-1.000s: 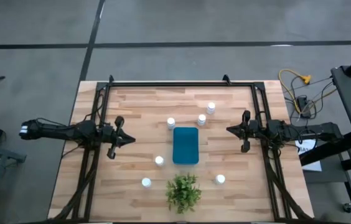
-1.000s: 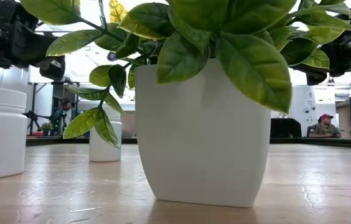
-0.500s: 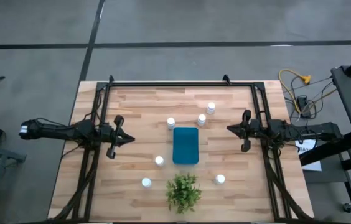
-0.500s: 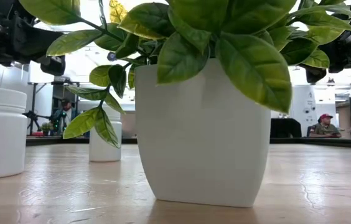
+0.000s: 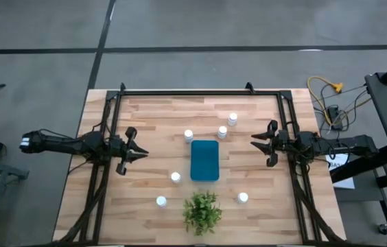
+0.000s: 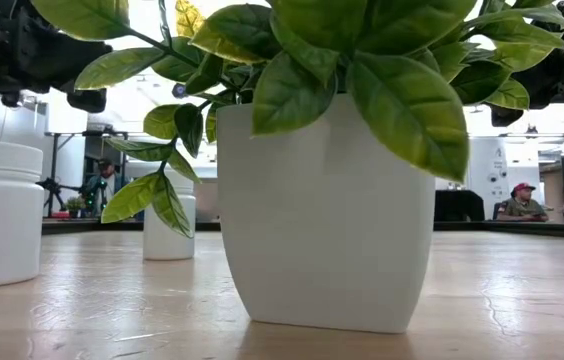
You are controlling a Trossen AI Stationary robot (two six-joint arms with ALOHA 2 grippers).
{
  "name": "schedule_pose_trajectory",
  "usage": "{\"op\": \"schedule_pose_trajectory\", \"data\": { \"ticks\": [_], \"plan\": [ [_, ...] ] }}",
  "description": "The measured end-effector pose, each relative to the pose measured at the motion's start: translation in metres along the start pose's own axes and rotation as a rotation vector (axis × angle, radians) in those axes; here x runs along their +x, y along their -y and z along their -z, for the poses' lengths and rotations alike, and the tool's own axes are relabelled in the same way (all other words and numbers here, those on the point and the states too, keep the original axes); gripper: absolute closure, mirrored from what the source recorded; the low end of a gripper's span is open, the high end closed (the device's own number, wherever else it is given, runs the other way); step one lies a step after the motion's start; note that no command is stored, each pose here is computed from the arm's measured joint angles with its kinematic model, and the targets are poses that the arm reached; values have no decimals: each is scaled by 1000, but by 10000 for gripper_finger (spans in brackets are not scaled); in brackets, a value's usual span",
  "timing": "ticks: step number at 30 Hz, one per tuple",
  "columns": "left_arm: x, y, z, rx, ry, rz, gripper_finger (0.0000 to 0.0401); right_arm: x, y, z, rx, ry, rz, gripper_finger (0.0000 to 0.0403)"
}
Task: Pick and place pill bottles into a basket
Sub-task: Put the white pill bottle into the blue bin
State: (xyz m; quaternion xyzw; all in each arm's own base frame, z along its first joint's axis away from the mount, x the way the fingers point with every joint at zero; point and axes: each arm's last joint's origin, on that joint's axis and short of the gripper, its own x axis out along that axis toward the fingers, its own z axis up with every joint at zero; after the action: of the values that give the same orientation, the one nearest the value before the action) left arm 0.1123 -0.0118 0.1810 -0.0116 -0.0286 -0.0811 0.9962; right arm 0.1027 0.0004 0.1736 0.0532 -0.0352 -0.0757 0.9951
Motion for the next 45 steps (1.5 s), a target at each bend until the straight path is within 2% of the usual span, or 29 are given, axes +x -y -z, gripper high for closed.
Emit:
{"op": "schedule_pose_trajectory", "data": {
  "ticks": [8, 13, 19, 28, 31, 36, 41, 45],
  "plan": [
    [4, 0, -6, 2, -16, -1, 256, 0, -1, -4, 55, 40, -26, 236],
    [7, 0, -11, 2, -22, -1, 219, 0, -1, -7, 46, 38, -17, 221],
    [11, -1, -17, 1, -36, -2, 213, -1, -5, -50, 4, -7, 1, 218],
    [17, -1, -19, 7, -66, -2, 213, 19, -9, -105, -155, -284, 207, 218],
    [17, -1, -17, -1, -80, -2, 213, 31, -12, -121, -202, -299, 243, 218],
    [17, -1, -17, -2, -82, -2, 213, 51, -19, -144, -283, -313, 230, 218],
    [17, -1, -16, -3, -84, -2, 213, 65, -23, -154, -269, -354, 236, 217],
    [17, -1, -17, -3, -81, -2, 213, 76, -24, -145, -268, -434, 272, 201]
  ]
}}
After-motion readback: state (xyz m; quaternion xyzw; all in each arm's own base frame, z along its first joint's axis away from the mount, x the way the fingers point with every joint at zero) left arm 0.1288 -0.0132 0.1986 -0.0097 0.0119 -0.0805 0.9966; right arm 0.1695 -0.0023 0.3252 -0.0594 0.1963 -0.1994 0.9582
